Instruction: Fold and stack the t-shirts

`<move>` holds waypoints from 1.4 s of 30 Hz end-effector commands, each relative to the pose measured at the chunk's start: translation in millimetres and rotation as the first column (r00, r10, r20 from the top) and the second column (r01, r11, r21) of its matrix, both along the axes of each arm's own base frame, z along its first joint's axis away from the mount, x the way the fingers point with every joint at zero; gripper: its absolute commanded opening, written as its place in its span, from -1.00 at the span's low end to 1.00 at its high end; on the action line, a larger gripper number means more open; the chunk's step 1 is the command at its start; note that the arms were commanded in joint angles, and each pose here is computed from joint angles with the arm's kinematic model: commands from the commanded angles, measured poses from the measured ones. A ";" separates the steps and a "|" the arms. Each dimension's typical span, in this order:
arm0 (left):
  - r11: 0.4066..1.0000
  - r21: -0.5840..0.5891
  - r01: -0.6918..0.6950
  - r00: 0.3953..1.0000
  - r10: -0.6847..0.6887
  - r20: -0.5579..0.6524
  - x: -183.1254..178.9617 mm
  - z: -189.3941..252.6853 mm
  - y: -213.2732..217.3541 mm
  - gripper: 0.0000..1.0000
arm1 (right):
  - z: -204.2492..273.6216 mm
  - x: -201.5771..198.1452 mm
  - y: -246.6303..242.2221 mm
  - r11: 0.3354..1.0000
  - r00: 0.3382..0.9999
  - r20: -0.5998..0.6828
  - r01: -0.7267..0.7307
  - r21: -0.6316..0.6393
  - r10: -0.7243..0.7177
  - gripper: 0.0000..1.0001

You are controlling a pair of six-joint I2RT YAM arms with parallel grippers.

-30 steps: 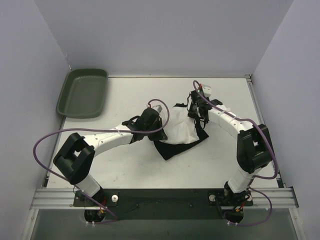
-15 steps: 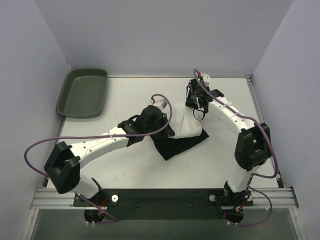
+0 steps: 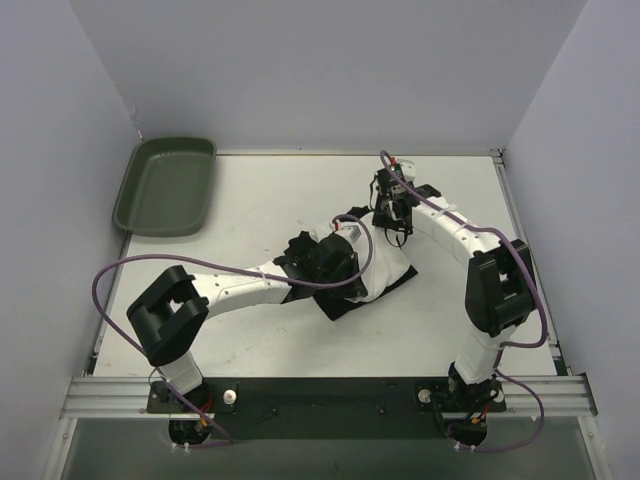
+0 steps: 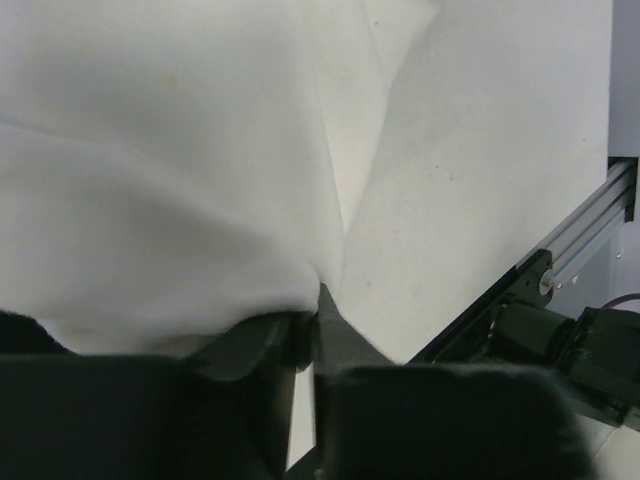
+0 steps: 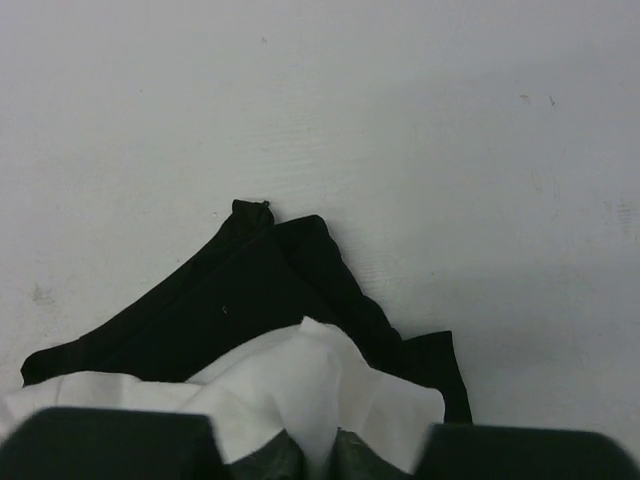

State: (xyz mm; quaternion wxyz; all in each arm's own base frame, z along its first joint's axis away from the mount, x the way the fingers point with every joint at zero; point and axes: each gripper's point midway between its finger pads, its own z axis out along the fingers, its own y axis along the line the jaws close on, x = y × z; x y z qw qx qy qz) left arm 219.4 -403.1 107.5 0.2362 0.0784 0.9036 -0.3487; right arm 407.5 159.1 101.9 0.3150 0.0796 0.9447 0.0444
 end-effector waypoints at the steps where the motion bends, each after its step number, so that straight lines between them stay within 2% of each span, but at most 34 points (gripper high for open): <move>1: 0.998 -0.060 0.005 1.000 -0.004 0.017 2.6 5.1 -14.5 -0.31 | 4.3 3.4 -17.4 0.998 1.000 0.024 0.011 -0.064 -0.009 -0.46; 2: 0.999 -0.042 -0.013 1.000 0.014 0.024 6.6 6.1 -11.8 0.56 | 4.6 2.9 -18.6 0.997 1.000 0.024 0.005 -0.073 -0.004 0.04; 3: 1.000 -0.026 -0.015 0.999 0.016 0.037 8.3 7.5 -9.3 0.82 | 8.3 2.8 -19.6 0.997 0.999 0.032 0.006 -0.075 -0.004 0.24; 4: 1.000 -0.007 -0.022 0.999 0.022 0.044 11.0 12.2 -7.3 0.83 | 11.4 3.3 -22.3 0.996 0.999 0.041 0.014 -0.086 -0.010 0.51; 5: 1.000 -0.007 -0.028 0.998 0.029 0.061 13.8 20.9 -4.5 0.83 | 13.2 3.3 -24.7 0.995 0.999 0.045 0.016 -0.094 -0.012 0.63; 7: 0.999 0.023 -0.044 0.995 0.042 0.092 19.9 31.4 5.2 0.85 | 25.5 4.8 -27.4 0.995 0.997 0.072 0.027 -0.099 -0.020 0.75; 13: 0.997 -0.019 -0.071 0.979 0.073 0.192 37.6 99.0 35.6 0.86 | 72.9 -2.8 -30.1 0.998 0.986 0.167 0.032 -0.062 -0.022 0.77; 17: 0.996 0.009 -0.088 0.969 0.083 0.234 47.1 113.9 58.7 0.88 | 85.0 -21.0 -26.7 1.000 0.984 0.179 0.016 -0.021 -0.012 0.77; 21: 0.991 0.047 -0.126 0.967 0.112 0.228 54.8 104.6 80.2 0.88 | 89.0 -45.2 -13.8 0.999 0.981 0.192 -0.023 0.023 0.018 0.77; 29: 0.978 0.111 -0.176 0.972 0.155 0.173 67.1 61.5 102.9 0.88 | 74.2 -88.2 2.6 0.997 0.979 0.192 -0.078 0.013 0.074 0.75; 34: 0.971 0.140 -0.193 0.974 0.172 0.146 70.9 40.2 104.1 0.89 | 72.9 -104.1 1.4 0.996 0.976 0.202 -0.088 0.018 0.083 0.74; 42: 0.965 0.139 -0.221 0.969 0.202 0.142 78.7 35.3 108.4 0.88 | 82.5 -117.4 -9.2 0.996 0.970 0.230 -0.087 0.015 0.081 0.73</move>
